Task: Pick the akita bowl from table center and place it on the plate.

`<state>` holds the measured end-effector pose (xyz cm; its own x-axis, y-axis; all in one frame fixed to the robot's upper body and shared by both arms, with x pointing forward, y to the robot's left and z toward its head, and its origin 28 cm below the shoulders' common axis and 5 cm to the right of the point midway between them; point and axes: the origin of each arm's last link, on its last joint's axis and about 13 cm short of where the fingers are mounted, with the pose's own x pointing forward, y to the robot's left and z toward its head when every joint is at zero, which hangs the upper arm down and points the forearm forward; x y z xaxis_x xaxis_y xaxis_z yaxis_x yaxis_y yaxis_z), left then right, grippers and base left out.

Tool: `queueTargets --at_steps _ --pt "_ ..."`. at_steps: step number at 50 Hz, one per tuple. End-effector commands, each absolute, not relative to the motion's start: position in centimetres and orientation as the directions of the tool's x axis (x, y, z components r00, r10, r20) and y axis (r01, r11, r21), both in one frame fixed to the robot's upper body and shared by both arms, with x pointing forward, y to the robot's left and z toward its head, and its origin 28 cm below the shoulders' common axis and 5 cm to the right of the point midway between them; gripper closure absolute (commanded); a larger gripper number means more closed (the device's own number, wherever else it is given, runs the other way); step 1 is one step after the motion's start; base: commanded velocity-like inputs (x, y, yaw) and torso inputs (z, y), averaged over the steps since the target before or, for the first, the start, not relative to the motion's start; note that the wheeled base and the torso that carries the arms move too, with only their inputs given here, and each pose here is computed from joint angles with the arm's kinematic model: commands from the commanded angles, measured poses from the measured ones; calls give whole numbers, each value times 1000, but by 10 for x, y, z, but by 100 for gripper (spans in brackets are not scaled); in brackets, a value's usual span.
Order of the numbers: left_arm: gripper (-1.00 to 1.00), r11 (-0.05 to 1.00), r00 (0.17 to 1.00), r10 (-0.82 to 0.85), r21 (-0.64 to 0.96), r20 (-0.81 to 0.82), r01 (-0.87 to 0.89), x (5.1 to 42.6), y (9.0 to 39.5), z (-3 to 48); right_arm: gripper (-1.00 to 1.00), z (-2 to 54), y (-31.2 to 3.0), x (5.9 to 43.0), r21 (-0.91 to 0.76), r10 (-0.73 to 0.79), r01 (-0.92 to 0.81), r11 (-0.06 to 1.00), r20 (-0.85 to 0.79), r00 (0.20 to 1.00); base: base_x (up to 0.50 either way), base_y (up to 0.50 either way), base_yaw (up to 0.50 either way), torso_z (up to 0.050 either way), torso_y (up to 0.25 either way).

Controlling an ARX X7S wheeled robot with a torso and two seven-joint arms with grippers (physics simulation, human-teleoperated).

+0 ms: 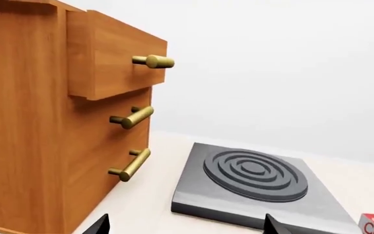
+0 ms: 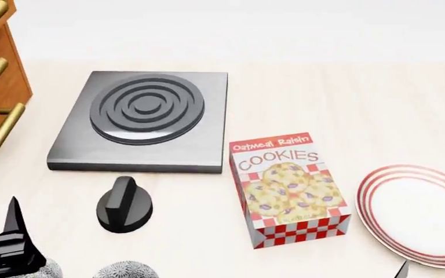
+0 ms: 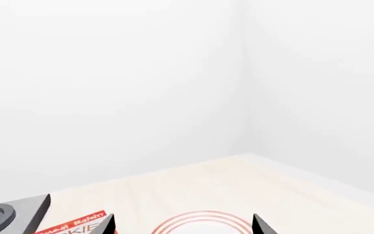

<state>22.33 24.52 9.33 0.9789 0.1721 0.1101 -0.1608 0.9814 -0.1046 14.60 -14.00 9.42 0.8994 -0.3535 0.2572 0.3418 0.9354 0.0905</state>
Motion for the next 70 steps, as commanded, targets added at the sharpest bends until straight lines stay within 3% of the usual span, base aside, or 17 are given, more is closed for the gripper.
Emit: queueTargets --at_steps 1,16,22,31,38,48,70 --pt "-100 981 978 175 -106 114 -164 223 246 94 -100 94 -139 146 92 -350 338 937 252 902 0 0 0 0 0" --pt "-100 958 952 271 -139 141 -252 226 265 108 -100 119 -106 197 -73 15 -10 997 69 998 0 0 0 0 0" --pt "-100 955 947 282 -138 152 -262 227 261 109 -100 122 -88 224 -59 212 -213 975 -18 977 0 0 0 0 0" --pt "-100 950 936 300 -143 184 -276 222 263 116 -100 132 -72 245 -62 375 -385 921 -131 918 0 0 0 0 0" --pt "-100 952 932 298 -143 207 -272 217 263 120 -100 131 -60 251 -77 433 -452 888 -188 882 0 0 0 0 0" --pt "-100 942 923 325 -156 207 -297 218 268 121 -100 119 -45 264 84 535 -537 839 -305 788 0 0 0 0 0" --pt "-100 935 918 340 -179 205 -307 215 271 123 -100 127 -43 278 289 562 -482 827 -395 726 0 0 0 0 0"
